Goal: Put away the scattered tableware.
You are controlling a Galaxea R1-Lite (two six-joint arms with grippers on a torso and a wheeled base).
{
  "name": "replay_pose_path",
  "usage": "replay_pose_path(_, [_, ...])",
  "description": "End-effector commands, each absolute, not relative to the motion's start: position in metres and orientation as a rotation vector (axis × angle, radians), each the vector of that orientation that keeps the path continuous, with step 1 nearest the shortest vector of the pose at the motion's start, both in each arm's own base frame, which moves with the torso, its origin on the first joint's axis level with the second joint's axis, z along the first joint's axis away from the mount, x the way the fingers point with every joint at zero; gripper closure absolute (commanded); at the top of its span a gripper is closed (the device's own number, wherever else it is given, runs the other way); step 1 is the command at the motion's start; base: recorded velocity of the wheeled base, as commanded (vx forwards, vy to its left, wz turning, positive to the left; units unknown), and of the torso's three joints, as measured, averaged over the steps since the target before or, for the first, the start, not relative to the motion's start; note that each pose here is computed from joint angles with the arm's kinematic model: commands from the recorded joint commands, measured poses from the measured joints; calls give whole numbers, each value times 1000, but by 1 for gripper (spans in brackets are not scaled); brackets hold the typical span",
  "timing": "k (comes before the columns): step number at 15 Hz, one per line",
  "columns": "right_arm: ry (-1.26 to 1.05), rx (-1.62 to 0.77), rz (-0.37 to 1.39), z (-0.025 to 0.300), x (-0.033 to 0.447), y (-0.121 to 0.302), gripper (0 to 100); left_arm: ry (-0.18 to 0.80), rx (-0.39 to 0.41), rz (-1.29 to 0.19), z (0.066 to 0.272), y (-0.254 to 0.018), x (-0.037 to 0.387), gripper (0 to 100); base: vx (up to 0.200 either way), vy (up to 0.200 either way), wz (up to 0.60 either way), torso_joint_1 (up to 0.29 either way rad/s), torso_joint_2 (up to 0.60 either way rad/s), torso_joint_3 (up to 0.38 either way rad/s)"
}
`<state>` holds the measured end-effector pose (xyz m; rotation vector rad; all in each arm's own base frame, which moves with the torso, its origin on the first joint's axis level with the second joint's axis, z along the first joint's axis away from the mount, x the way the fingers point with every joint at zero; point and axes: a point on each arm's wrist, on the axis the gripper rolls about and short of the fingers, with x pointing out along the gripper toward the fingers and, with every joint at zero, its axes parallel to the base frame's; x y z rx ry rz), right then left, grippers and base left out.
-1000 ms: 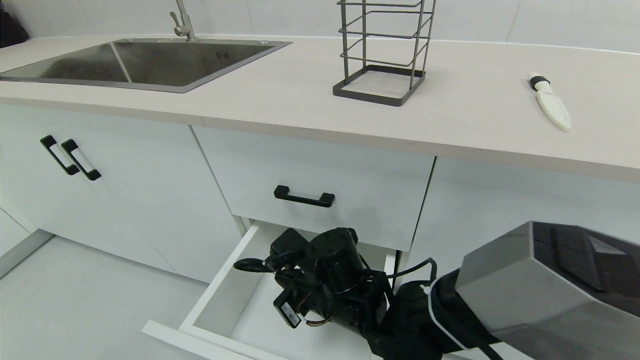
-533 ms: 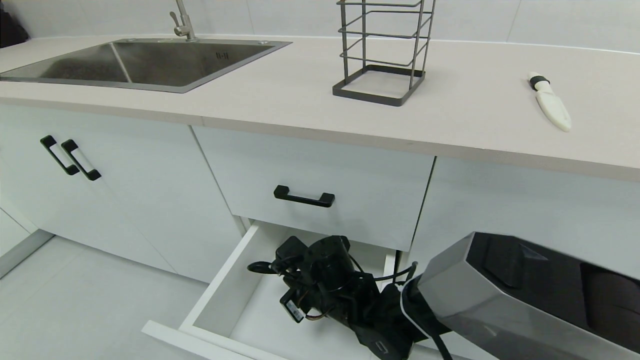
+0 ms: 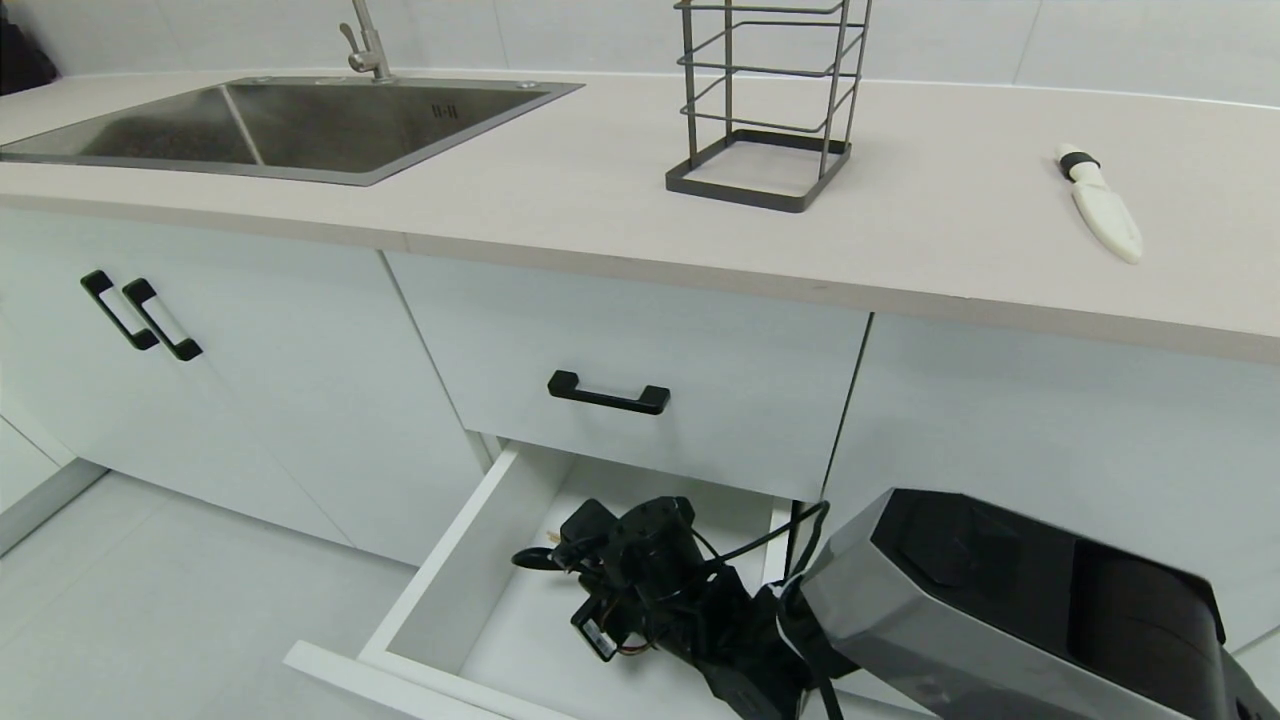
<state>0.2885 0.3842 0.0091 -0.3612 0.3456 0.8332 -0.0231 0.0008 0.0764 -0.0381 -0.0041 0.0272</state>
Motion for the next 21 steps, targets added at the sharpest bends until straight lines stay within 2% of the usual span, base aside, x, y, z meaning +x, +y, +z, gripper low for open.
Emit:
replay_pose_path(1, [358, -368, 832, 2, 289, 384, 100, -4, -38, 28, 76, 1, -23, 0, 0, 0, 0, 0, 0, 0])
replay_pose_path(11, [365, -410, 862, -9, 288, 384, 100, -4, -38, 28, 76, 1, -23, 0, 0, 0, 0, 0, 0, 0])
replay_pose_path(12, [365, -411, 863, -10, 288, 385, 0, -4, -38, 28, 76, 1, -23, 0, 0, 0, 0, 0, 0, 0])
replay_pose_path(18, [332, -420, 877, -5, 287, 388, 0, -4, -38, 28, 76, 1, -23, 0, 0, 0, 0, 0, 0, 0])
replay_pose_path(21, [261, -426, 882, 28, 286, 385, 0, -4, -38, 28, 76, 1, -23, 0, 0, 0, 0, 0, 0, 0])
